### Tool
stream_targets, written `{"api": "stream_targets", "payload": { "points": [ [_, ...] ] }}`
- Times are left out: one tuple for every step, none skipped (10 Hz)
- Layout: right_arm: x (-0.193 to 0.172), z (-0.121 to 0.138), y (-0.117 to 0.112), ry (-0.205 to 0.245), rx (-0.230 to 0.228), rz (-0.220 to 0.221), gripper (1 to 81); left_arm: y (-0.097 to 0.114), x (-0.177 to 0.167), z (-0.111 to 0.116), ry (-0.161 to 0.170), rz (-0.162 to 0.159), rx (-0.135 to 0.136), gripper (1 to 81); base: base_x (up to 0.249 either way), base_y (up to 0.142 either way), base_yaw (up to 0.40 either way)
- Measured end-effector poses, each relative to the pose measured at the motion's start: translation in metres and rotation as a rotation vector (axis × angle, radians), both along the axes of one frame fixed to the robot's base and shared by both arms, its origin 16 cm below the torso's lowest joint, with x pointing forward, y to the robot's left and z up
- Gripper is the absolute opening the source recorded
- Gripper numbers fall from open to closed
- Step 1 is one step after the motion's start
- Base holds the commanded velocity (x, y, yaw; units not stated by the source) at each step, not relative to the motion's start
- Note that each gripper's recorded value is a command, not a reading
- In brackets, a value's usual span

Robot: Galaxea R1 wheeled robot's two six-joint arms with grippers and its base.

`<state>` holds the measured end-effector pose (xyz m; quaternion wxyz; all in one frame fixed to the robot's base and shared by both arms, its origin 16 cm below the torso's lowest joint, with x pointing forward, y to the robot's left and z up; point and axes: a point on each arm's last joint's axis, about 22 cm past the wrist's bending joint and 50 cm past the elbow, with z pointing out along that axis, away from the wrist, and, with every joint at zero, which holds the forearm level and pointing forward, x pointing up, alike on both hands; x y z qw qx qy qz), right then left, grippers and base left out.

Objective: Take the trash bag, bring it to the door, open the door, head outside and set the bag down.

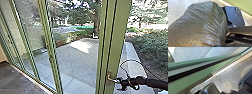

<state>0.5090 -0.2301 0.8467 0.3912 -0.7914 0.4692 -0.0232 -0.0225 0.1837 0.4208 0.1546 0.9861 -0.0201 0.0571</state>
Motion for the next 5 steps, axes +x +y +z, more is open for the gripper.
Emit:
{"api": "stream_targets", "payload": {
  "points": [
    [0.002,-0.004,-0.001,-0.004,0.004,-0.014,81.1,-0.001,0.0,0.0,-0.001,0.0,-0.001,1.0,0.0,0.0,0.0],
    [0.002,-0.009,0.0,-0.006,0.012,-0.028,81.1,-0.001,0.0,0.0,-0.001,0.0,0.0,1.0,0.0,0.0,0.0],
    [0.002,-0.012,0.002,-0.007,0.022,-0.042,81.1,-0.001,0.0,0.0,-0.002,0.0,-0.001,1.0,0.0,0.0,0.0],
    [0.001,-0.016,0.004,-0.01,0.026,-0.046,81.1,-0.001,0.0,0.0,-0.003,0.0,-0.001,1.0,0.0,0.0,0.0],
    [0.001,-0.023,0.004,-0.021,0.035,-0.063,81.1,0.0,0.0,0.0,-0.002,0.0,0.0,1.0,0.0,0.0,0.0]
  ]
}}
